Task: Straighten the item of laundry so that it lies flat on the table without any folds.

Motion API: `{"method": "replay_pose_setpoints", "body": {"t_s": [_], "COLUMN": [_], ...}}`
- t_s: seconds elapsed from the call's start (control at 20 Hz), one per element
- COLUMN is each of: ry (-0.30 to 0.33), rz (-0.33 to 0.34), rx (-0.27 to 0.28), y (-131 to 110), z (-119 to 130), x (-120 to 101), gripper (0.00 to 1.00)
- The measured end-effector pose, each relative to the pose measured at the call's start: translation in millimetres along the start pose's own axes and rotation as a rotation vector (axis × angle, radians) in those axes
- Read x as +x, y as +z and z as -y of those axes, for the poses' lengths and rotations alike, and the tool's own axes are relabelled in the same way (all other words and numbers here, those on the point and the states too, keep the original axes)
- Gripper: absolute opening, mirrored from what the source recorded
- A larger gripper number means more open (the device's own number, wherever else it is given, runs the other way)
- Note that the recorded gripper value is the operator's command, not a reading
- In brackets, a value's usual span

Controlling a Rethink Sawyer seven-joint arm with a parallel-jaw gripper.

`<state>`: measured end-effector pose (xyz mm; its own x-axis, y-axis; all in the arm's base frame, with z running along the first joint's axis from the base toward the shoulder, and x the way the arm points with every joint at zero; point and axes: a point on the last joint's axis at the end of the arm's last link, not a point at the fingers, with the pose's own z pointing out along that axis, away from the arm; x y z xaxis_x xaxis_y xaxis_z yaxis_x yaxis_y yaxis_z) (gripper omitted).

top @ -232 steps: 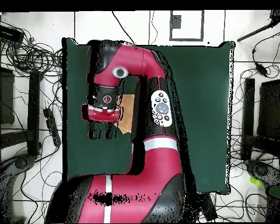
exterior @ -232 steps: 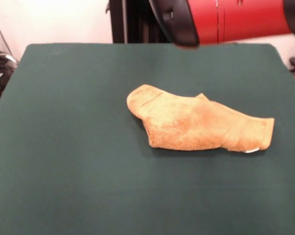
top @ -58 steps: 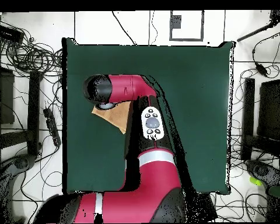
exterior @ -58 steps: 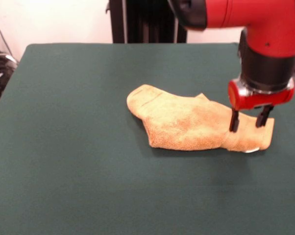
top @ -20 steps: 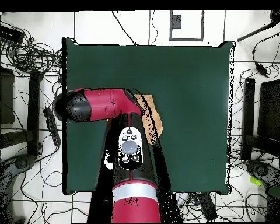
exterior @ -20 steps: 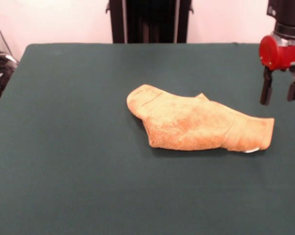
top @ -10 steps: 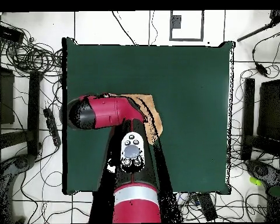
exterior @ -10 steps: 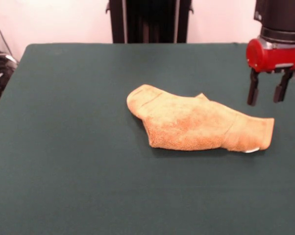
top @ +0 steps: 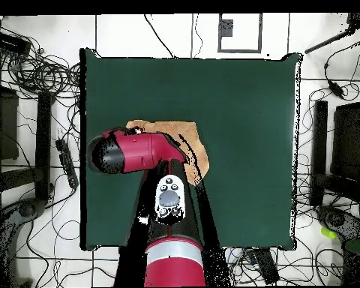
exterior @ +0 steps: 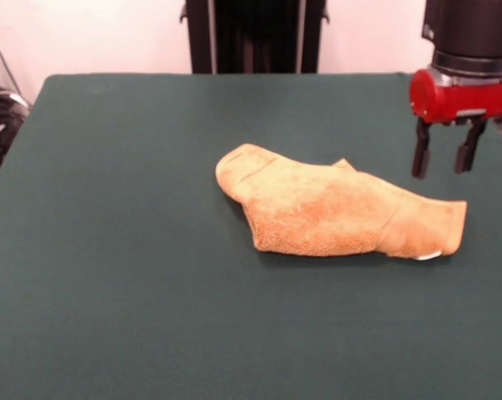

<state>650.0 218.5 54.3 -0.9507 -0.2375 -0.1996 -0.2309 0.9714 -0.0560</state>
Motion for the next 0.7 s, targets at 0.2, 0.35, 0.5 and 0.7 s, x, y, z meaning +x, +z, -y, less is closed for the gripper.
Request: {"method": "replay_pose_setpoints", "body": {"t_s": [0.2, 0.35, 0.5, 0.7], "ry": [-0.013, -0.024, -0.034, -0.044], "rz": [0.006, 0.012, 0.020, 0.031], "rx": [0.000, 0.000, 0.000, 0.000], "y": [1, 1, 3, 11], "z": [-8, -16, -27, -44], "x": [3, 4, 6, 12], "gripper": [1.00, 1.00, 1.00, 1.00]}}
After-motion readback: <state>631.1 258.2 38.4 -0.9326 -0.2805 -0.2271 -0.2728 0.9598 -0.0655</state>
